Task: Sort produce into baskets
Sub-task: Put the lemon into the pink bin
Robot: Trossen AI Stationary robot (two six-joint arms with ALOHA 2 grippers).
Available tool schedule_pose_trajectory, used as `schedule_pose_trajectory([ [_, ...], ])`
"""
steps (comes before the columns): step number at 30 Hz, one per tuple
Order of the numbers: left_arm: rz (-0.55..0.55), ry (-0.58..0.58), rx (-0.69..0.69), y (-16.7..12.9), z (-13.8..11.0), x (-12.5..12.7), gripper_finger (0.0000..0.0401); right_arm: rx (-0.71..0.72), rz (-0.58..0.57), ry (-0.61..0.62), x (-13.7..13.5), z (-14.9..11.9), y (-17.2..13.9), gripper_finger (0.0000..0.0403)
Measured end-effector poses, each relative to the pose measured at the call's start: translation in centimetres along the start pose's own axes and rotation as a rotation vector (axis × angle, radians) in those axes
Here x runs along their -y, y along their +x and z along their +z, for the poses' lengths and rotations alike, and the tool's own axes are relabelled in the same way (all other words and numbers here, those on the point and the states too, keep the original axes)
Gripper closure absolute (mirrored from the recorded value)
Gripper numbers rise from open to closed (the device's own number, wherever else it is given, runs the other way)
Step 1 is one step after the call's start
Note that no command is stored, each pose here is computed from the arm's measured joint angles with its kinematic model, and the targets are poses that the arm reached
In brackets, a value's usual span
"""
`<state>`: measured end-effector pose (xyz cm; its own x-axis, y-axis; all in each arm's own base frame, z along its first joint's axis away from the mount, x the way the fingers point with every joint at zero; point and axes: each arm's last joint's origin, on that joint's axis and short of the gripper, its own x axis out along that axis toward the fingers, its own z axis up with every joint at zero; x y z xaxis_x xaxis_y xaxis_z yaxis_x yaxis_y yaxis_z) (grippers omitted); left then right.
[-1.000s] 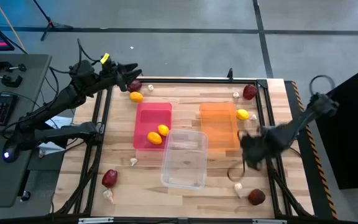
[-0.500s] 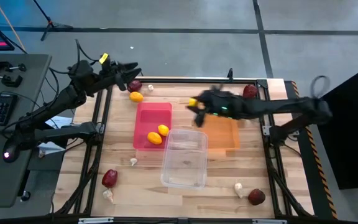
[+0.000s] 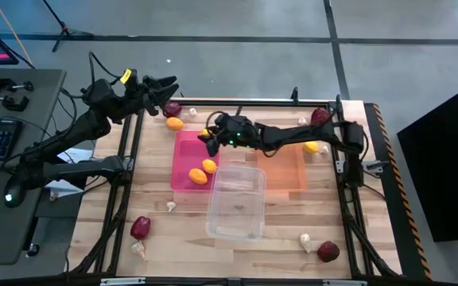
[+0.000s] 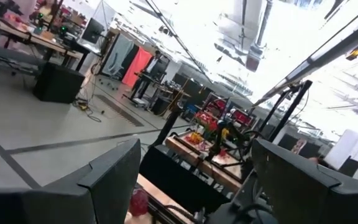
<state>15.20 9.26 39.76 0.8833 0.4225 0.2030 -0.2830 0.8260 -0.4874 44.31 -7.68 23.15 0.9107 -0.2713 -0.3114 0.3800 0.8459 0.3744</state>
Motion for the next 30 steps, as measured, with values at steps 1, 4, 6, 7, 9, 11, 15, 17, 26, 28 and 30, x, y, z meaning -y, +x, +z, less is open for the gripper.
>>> schedule_pose_trajectory([
  [1, 0.000, -0.001, 0.000, 0.0, 0.0, 0.0, 0.0106, -0.011, -0.007, 0.013, 0.0, 0.0, 0.3, 0.0196],
  [4, 0.000, 0.000, 0.001, 0.0, 0.0, 0.0, 0.0106, -0.026, -0.015, 0.024, 0.1, -0.3, 0.9, 0.0195],
  [6, 0.000, 0.000, 0.001, 0.0, 0.0, 0.0, 0.0106, -0.025, -0.013, 0.028, 0.1, -0.5, 1.1, 0.0195],
  [7, 0.000, 0.000, 0.001, 0.0, 0.0, 0.0, 0.0106, -0.025, -0.013, 0.030, 0.1, -0.5, 1.1, 0.0194],
  [9, 0.000, 0.000, 0.001, 0.0, 0.0, 0.0, 0.0106, -0.027, -0.013, 0.031, 0.1, -0.5, 1.1, 0.0194],
  [11, 0.000, 0.003, 0.000, 0.0, 0.0, 0.0, 0.0106, -0.036, -0.020, 0.030, 0.2, -0.6, 1.2, 0.0191],
  [15, 0.001, 0.015, 0.000, 0.0, 0.0, 0.0, 0.0106, -0.035, -0.008, 0.058, 0.7, -0.3, 1.2, 0.0151],
  [17, 0.001, 0.016, 0.000, 0.0, 0.0, 0.0, 0.0106, -0.023, -0.011, 0.081, 1.1, -0.1, 1.3, 0.0116],
  [26, 0.006, 0.033, -0.007, 0.0, -0.1, -0.1, 0.0106, -0.023, 0.078, 0.194, 3.3, 2.7, 0.4, 0.0012],
  [28, 0.009, 0.032, -0.011, 0.0, -0.1, -0.1, 0.0106, -0.013, 0.139, 0.199, 3.9, 4.6, -0.8, 0.0018],
  [30, 0.025, 0.031, -0.007, 0.1, -0.2, -0.2, 0.0106, -0.003, 0.189, 0.196, 4.4, 6.5, -2.2, 0.0021],
])
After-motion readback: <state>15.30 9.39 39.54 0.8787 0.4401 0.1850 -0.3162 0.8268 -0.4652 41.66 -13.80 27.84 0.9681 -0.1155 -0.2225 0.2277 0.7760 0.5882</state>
